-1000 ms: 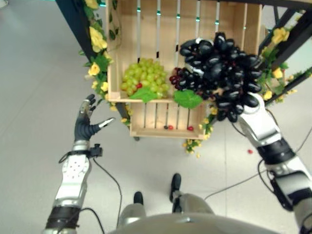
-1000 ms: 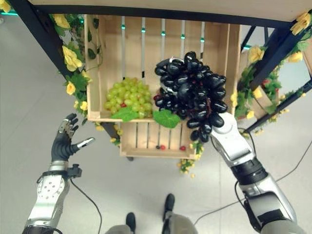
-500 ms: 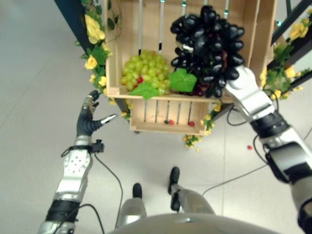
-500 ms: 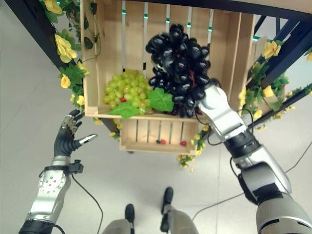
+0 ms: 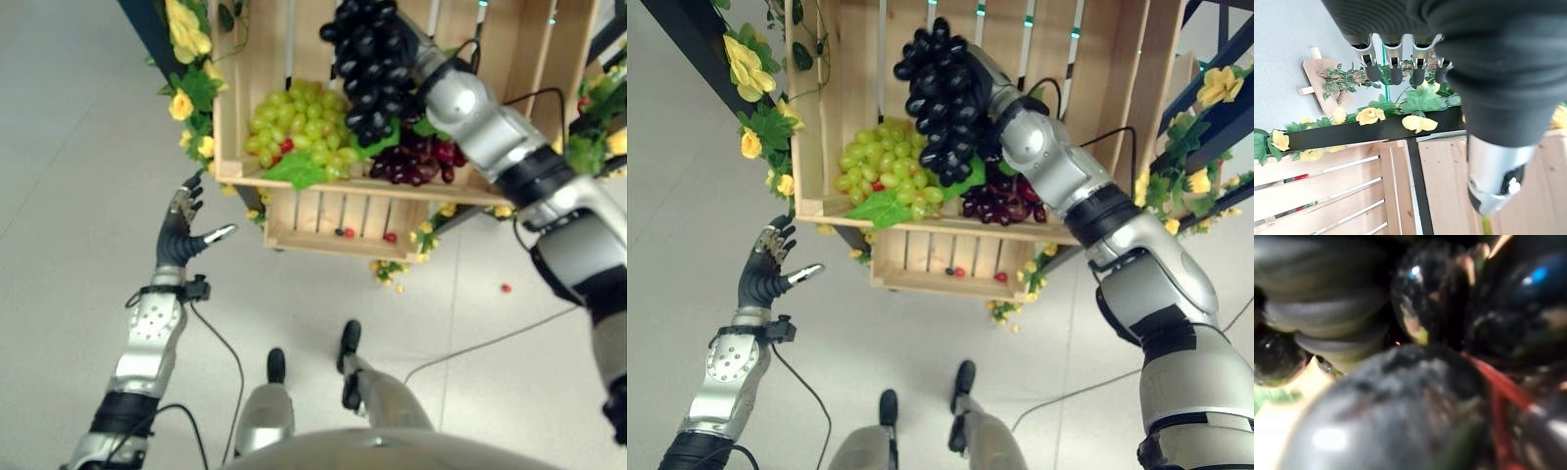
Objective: Pick up the fruits from the basket on one side to the basket on the other side
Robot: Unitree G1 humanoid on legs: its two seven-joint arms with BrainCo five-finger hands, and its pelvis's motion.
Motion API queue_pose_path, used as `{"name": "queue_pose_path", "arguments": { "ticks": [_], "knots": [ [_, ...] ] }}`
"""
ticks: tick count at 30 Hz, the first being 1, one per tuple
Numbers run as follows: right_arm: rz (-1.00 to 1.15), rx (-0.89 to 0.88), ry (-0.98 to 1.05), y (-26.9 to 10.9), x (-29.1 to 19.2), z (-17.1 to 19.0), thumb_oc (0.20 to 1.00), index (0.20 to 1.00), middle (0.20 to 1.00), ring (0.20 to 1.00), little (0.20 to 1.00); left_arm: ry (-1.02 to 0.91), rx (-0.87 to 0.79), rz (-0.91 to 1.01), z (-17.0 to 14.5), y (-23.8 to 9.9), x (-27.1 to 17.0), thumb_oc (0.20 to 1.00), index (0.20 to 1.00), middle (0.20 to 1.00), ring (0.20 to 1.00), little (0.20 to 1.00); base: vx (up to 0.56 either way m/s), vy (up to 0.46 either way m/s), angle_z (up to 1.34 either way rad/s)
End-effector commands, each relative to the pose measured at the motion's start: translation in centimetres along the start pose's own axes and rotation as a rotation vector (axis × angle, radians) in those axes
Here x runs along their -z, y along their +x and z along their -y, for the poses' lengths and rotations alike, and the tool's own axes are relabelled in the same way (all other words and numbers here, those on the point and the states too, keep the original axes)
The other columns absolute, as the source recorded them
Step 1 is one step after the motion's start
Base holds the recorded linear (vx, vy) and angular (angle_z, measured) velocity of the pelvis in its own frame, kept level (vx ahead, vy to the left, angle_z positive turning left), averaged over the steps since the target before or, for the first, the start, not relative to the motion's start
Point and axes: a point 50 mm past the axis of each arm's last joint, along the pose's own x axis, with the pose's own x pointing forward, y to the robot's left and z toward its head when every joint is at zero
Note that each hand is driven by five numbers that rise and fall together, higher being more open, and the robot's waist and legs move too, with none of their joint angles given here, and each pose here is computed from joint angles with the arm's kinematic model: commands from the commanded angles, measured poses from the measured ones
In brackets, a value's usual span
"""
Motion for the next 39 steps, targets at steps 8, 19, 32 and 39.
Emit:
{"name": "queue_pose_path", "arguments": {
  "ticks": [8,19,32,39],
  "knots": [
    [0.244,-0.089,-1.106,0.1,-2.6,3.6,0.200,0.200,0.200,0.200,0.200,0.172,0.065,0.152,-0.5,1.2,-3.1,1.000,1.000,1.000,1.000,1.000,0.00,-0.001,0.08],
    [0.178,-0.154,-1.142,0.2,-1.1,2.9,1.000,1.000,1.000,1.000,1.000,0.171,0.050,0.141,-0.4,1.2,-2.9,1.000,1.000,1.000,1.000,1.000,0.00,0.000,0.00],
    [0.127,-0.219,-1.147,-0.5,0.7,2.7,1.000,1.000,1.000,1.000,1.000,0.170,0.042,0.137,-0.4,1.0,-2.8,1.000,1.000,1.000,1.000,1.000,0.00,0.000,0.00],
    [0.167,-0.184,-1.129,-1.9,-0.2,5.0,1.000,1.000,1.000,1.000,1.000,0.189,0.030,0.132,-0.9,0.9,-2.7,1.000,1.000,1.000,1.000,1.000,0.00,0.004,0.03]
  ]
}}
